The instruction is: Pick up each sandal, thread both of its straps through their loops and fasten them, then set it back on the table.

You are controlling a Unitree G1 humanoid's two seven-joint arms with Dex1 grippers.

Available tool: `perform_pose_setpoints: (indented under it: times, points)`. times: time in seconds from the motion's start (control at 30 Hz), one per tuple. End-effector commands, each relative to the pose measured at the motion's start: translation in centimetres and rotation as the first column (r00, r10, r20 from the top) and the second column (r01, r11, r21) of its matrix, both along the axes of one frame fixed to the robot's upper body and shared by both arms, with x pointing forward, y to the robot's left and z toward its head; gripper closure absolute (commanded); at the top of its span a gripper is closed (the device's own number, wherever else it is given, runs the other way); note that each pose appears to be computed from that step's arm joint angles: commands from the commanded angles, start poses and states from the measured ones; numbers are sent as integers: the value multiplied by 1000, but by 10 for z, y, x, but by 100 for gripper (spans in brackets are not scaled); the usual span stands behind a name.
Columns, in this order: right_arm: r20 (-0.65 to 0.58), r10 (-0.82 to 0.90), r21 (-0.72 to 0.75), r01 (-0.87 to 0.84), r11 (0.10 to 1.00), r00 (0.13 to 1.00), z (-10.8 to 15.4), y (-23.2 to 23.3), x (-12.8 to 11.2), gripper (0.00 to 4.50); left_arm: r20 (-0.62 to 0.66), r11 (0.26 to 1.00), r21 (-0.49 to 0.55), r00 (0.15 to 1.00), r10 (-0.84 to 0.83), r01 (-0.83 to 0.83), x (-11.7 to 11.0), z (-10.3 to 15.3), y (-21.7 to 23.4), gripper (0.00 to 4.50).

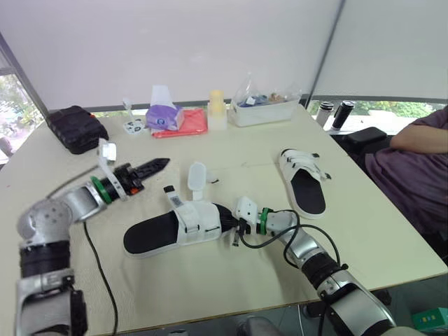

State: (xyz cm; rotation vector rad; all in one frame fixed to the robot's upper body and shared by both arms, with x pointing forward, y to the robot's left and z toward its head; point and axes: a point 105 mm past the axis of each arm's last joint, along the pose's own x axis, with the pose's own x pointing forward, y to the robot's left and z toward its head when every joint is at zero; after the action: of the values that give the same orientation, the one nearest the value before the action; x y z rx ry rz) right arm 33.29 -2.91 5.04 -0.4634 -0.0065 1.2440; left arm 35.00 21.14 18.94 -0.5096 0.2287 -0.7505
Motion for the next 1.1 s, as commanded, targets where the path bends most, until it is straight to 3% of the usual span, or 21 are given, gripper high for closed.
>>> perform_pose_setpoints:
  times: [0.03, 0.13, 0.3, 0.57, 0.67, 0.9, 1.1]
  points:
    - [-274, -155, -314, 64, 947, 949, -101, -50, -28, 450, 24, 990, 104, 995, -96, 93, -6, -7, 2, 114]
    - [-274, -157, -313, 66, 948, 949, -101, -50, -28, 450, -8, 973, 212, 995, -97, 96, -8, -26, 11, 1]
    - [-276, -157, -314, 66, 947, 948, -102, -51, -29, 450, -76, 969, 213, 991, -112, 126, -14, -55, 4, 1]
    - [-277, -154, -319, 61, 946, 948, -103, -51, -30, 450, -67, 990, 80, 992, -108, 113, -2, -54, -17, 1]
    - [-276, -156, -318, 63, 946, 948, -103, -52, -30, 450, -47, 992, 50, 993, -111, 113, 2, -48, -22, 86]
    - [-277, -163, -321, 68, 945, 947, -104, -54, -31, 450, 24, 988, -10, 988, -151, 151, 4, -24, -31, 441]
    - [-277, -162, -319, 68, 945, 947, -104, -52, -31, 450, 63, 978, -42, 977, -202, 204, 1, -10, -44, 446]
